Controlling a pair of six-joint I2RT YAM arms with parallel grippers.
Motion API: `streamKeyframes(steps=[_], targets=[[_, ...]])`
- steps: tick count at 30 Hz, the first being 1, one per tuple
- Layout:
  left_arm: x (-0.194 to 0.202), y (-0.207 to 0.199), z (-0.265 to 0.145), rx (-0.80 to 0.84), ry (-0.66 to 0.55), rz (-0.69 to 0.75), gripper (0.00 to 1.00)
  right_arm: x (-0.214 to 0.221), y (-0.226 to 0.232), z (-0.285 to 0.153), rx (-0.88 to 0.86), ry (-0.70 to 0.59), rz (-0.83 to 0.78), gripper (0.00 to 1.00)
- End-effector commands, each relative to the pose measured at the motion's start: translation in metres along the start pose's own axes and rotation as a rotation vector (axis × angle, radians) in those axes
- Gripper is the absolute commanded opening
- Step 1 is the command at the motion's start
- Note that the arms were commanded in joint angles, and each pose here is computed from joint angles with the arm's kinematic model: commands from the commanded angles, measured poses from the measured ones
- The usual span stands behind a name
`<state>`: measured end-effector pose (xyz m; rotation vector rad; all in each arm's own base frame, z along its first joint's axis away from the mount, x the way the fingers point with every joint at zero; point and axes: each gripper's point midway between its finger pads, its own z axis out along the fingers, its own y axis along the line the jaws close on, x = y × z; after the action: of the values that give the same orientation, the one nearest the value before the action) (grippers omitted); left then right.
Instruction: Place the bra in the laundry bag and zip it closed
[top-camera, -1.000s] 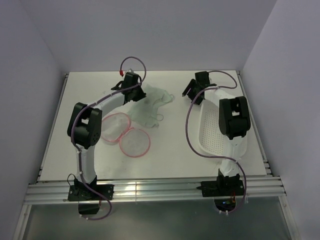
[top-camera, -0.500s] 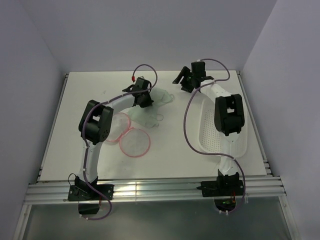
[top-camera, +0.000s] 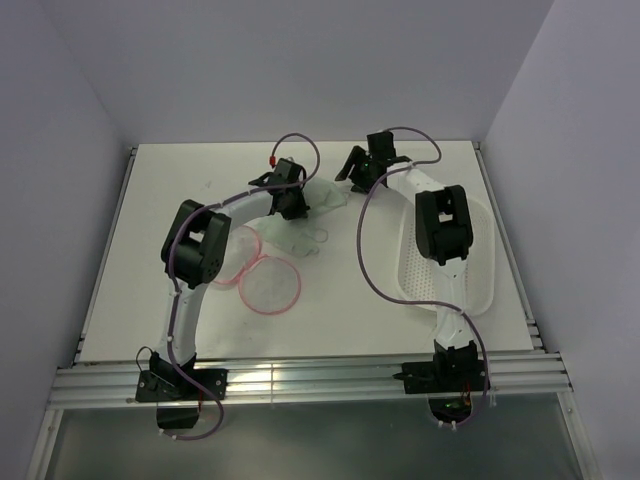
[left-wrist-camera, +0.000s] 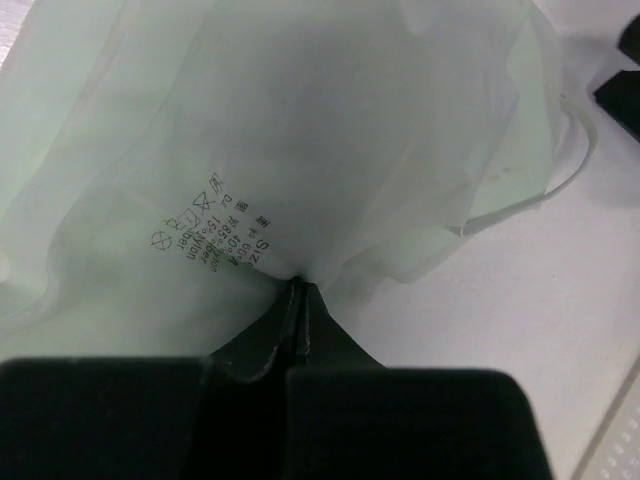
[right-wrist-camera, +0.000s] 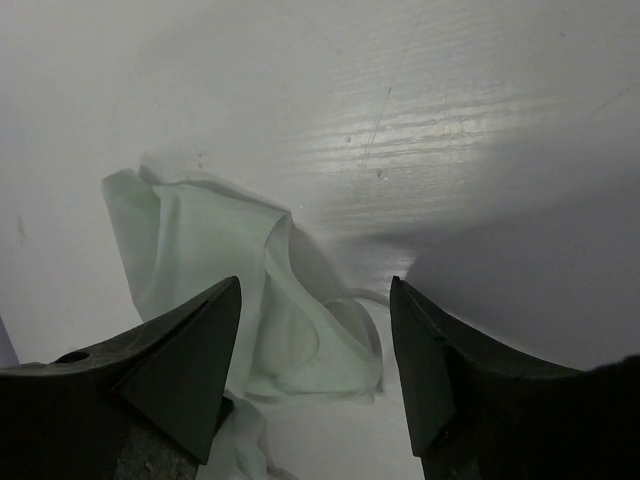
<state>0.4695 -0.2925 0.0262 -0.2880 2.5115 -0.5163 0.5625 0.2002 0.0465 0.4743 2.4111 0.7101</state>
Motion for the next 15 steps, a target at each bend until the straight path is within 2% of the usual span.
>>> streamKeyframes(steps=[1,12,14,15], targets=[[0.02,-0.005,0.003,0.014,0.068,0.054,0.0,-0.002,0.021,-0.002,-0.036,-0.01,-0.056,0.68],[0.03,-0.009,0.005,0.031,0.112,0.089,0.0,0.026,0.022,0.014,-0.059,0.044,-0.082,0.66],[0.029,-0.01,0.006,0.031,0.114,0.092,0.0,0.031,0.022,0.016,-0.066,0.056,-0.079,0.62],[0.028,-0.01,0.006,0.03,0.113,0.095,0.0,0.034,0.021,0.017,-0.064,0.062,-0.081,0.54]])
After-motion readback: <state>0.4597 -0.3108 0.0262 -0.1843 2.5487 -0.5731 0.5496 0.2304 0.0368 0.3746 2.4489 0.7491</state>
